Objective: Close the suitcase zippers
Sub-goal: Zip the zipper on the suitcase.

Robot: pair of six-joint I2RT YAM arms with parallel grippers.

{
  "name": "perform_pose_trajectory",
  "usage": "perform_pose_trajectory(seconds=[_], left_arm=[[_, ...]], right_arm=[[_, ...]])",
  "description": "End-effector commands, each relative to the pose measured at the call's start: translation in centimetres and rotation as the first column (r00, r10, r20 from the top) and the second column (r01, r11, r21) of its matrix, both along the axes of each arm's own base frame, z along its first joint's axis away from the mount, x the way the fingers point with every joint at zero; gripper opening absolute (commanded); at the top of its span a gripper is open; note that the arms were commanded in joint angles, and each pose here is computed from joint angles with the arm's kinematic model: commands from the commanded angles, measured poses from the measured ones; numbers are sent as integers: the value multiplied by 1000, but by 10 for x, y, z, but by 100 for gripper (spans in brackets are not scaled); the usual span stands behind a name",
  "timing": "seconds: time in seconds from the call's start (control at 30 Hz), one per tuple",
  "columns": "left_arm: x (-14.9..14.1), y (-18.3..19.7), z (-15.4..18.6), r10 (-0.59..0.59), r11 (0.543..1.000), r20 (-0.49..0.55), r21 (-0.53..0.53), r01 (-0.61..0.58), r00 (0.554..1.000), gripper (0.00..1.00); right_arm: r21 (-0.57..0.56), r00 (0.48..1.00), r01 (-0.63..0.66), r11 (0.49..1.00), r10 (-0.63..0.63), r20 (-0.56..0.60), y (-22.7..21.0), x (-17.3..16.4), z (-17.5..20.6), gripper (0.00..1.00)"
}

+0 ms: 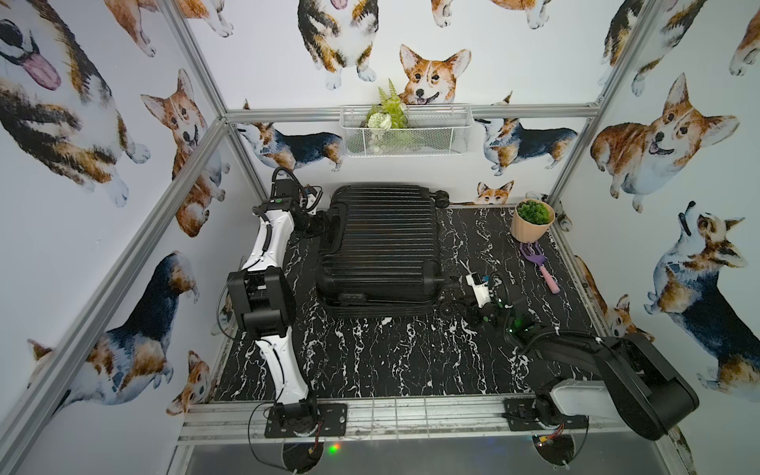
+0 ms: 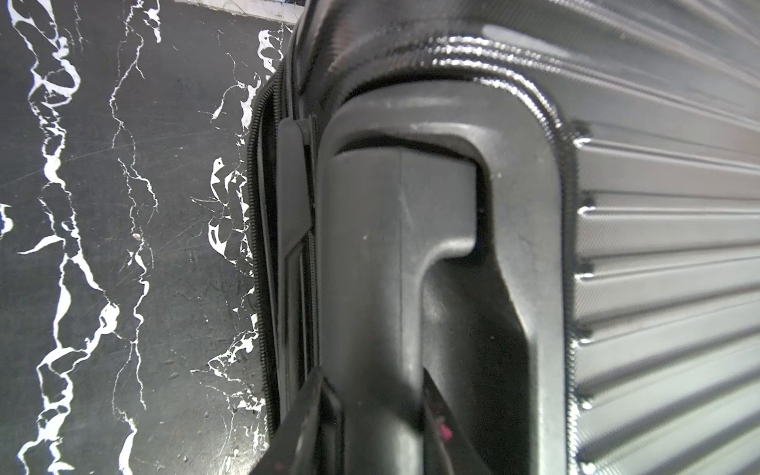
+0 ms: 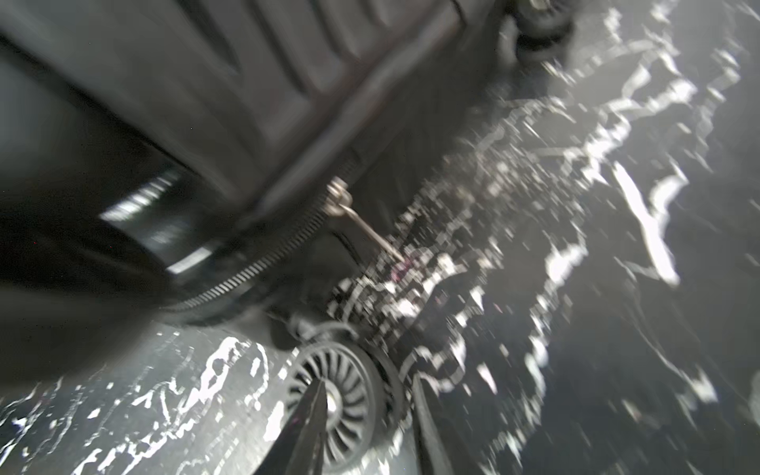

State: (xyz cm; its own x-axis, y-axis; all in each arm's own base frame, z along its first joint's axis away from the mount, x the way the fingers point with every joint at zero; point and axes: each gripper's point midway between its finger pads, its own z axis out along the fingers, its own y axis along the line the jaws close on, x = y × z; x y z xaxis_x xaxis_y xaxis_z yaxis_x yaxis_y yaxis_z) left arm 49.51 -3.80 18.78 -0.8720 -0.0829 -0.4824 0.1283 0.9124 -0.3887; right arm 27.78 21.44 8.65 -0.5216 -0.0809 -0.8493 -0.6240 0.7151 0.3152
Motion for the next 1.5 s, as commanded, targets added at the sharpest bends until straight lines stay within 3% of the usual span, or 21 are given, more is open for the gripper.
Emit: perform_pose_trajectory(seconds=[0.0, 0.13, 0.47, 0.7, 1.13, 1.47], left_arm=[[-11, -15, 7, -62, 996, -24, -72, 60, 998, 13], [-11, -16, 8, -68, 995, -30, -79, 66, 997, 13], [-12, -16, 13, -71, 995, -25, -75, 69, 997, 13], [-12, -15, 15, -68, 995, -29, -70, 66, 997, 13], [-12, -17, 17, -70, 994, -31, -80, 68, 997, 13], [-11, -19, 22, -76, 993, -26, -93, 74, 997, 15]], right_arm=[[68, 983, -72, 995, 59, 172, 16, 11, 29, 36], [78, 969, -102, 992, 82, 232, 24, 19, 31, 30], [160, 977, -105, 982, 71, 203, 20, 41, 24, 28], [172, 974, -171, 970, 141, 175, 28, 36, 16, 35], [156, 968, -223, 962, 199, 152, 40, 45, 9, 39], [142, 962, -254, 957, 234, 142, 44, 46, 5, 9]])
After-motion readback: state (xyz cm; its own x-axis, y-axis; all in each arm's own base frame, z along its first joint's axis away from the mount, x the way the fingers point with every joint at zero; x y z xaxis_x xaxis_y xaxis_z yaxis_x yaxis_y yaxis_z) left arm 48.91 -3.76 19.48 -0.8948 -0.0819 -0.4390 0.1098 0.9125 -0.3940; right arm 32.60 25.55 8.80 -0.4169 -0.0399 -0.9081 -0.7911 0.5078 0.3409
